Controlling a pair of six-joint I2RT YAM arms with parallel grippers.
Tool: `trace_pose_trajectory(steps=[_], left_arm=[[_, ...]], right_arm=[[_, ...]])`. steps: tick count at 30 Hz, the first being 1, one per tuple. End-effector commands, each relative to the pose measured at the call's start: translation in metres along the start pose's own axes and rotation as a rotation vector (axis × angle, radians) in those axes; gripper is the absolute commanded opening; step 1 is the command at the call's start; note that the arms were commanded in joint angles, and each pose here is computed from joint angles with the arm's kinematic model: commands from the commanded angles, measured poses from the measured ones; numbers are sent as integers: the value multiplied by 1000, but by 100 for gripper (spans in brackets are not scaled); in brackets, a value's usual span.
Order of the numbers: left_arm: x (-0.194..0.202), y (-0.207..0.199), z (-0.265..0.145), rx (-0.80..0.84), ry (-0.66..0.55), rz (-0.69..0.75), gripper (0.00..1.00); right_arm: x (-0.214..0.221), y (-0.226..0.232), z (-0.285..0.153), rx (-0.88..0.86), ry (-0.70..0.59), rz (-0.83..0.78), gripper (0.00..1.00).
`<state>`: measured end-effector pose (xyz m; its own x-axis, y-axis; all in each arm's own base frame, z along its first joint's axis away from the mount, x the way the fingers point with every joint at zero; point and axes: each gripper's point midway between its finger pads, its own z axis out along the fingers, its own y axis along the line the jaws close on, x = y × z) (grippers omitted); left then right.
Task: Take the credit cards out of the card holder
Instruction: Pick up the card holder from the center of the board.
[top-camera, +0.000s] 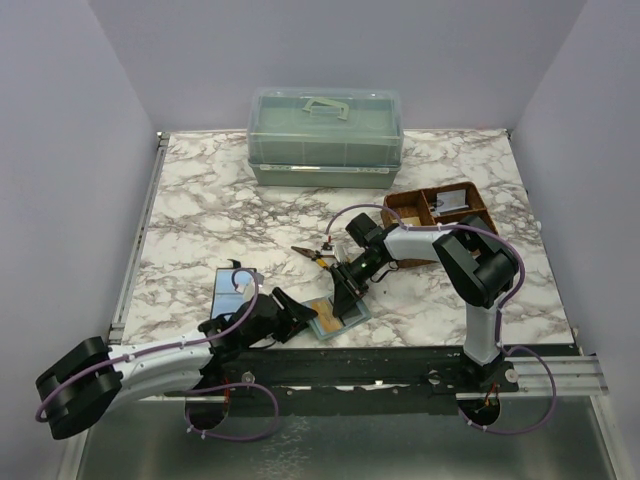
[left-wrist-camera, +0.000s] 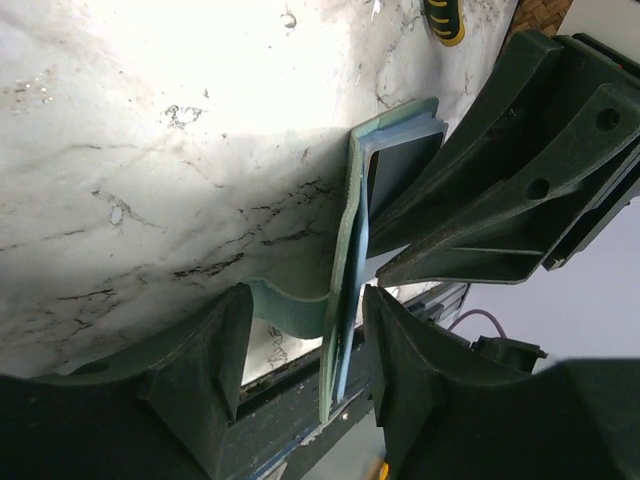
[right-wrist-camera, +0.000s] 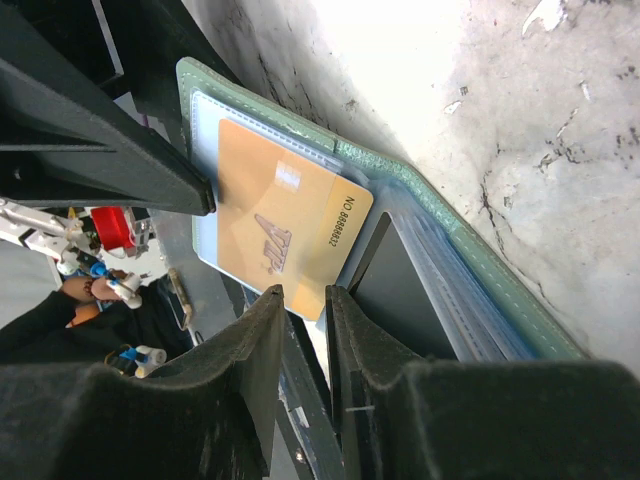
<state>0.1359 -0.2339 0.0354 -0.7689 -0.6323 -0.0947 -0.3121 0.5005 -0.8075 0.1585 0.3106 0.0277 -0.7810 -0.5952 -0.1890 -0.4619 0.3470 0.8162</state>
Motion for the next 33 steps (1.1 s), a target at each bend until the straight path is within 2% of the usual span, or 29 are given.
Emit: trace_pose_trajectory(steps=[1, 5, 11, 14, 17, 18, 19, 26, 33], left_arm=[[-8, 22, 6, -41, -49, 31, 53], [-12, 23, 8, -43, -72, 46, 46], [-17, 11, 9, 23, -99, 69, 46], [-16, 2, 9, 79, -96, 97, 42], [-13, -3, 6, 142, -82, 133, 24], [-13, -6, 5, 165, -82, 140, 7], [-13, -8, 3, 179, -84, 146, 0], [-13, -24, -8, 282, -88, 211, 0], [-11, -44, -20, 398, -96, 281, 0]], right_arm=[[2, -29, 4, 86, 6, 0, 30], [2, -29, 4, 86, 7, 0, 30], [2, -29, 4, 84, 8, 1, 30], [2, -28, 4, 79, 9, 3, 30], [1, -27, 3, 79, 6, 0, 30], [1, -26, 3, 77, 5, -2, 31], [1, -25, 3, 75, 4, -3, 31], [-10, -10, -11, 17, -38, -38, 32], [-18, 26, -34, -151, -110, -116, 36]])
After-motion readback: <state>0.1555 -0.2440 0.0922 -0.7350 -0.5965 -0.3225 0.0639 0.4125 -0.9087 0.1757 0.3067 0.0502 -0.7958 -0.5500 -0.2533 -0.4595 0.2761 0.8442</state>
